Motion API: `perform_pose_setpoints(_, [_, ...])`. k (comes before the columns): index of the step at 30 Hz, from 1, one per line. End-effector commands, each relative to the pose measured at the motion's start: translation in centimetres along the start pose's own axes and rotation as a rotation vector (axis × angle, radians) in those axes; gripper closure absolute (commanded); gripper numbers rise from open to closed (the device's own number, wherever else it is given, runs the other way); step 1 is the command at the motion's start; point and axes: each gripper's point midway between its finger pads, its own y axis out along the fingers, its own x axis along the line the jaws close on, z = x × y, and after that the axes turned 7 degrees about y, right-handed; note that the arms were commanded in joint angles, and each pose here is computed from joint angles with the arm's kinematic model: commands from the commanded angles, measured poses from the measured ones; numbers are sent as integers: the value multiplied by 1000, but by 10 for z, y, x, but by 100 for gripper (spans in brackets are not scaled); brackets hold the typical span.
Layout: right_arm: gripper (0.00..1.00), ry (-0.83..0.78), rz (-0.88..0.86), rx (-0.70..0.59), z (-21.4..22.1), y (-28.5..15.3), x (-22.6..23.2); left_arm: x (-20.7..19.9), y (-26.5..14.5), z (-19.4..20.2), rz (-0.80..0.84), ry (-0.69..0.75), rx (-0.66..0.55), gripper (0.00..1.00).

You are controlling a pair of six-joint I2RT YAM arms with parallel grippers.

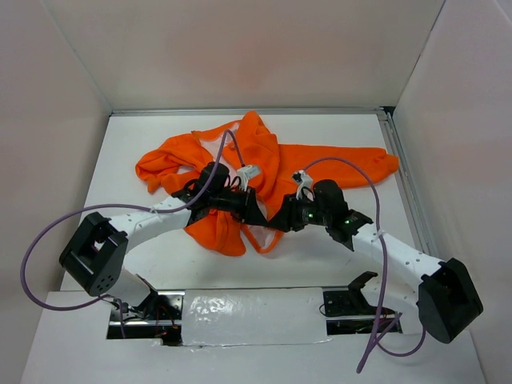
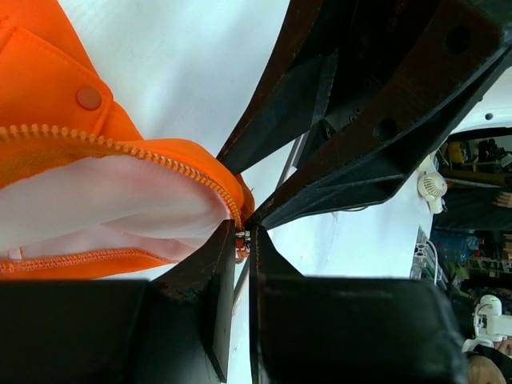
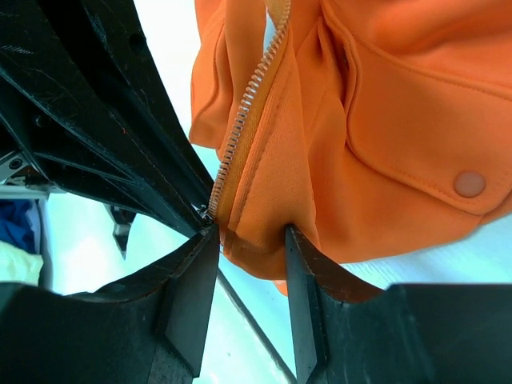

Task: Zip up the jacket

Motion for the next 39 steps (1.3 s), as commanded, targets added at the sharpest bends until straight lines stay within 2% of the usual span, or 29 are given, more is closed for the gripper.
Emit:
perform_pose_setpoints(1, [54,-55,-157,0,-9,4,32,-30,-5,-28,102,94,-97,100])
perform_pose_setpoints(2, [55,-57,-172,9,-8,4,34,-31,-5,-28,107,94,-99,100])
perform_pose_setpoints(5, [66,-51,-191,9,-9,6,37,-35,-5,-28,129,94,-103,100])
perform_pose_setpoints(6, [77,-45,-196,8,-9,6,38,-35,-5,-28,133,94,-103,100])
perform_pose_setpoints(10, [99,-60,-236,-2,-12,3,48,-37,-5,-28,144,86,-106,100])
perform_pose_setpoints(14, [100,-68,-218,-31,-16,-3,48,-39,-6,-29,145,83,-102,97])
perform_pose_setpoints(15, [100,-77,-200,-49,-20,-4,46,-36,-6,-29,122,70,-98,91])
perform_pose_setpoints(16, [100,-65,-166,-44,-17,-4,40,-37,-9,-30,104,65,-102,70])
perform_pose_setpoints(17, [100,-69,-141,-60,-19,-7,36,-31,-10,-27,66,44,-93,62])
perform_pose_setpoints(18, [100,-64,-103,-54,-16,-8,29,-29,-13,-26,42,45,-94,46])
perform_pose_setpoints(20, [100,-68,-61,-75,-17,-12,22,-30,-22,-26,-9,34,-107,28])
perform_pose_setpoints(21, [100,-58,-19,-69,-13,-14,14,-26,-30,-21,-66,16,-114,12])
perform_pose_setpoints(22, [100,-56,-3,-76,-13,-15,11,-22,-33,-17,-97,-4,-113,2])
perform_pose_setpoints(28, [100,-44,71,-104,-10,-24,-4,5,-61,41,-314,-194,-39,1])
perform_pose_setpoints(32, [100,-29,106,-98,-6,-24,-13,28,-70,95,-435,-355,48,1])
perform_pose_setpoints(36, [100,-6,147,-77,-1,-20,-24,40,-66,127,-532,-427,138,3])
perform_pose_setpoints(39, [100,5,161,-74,0,-19,-28,53,-63,136,-638,-484,179,4])
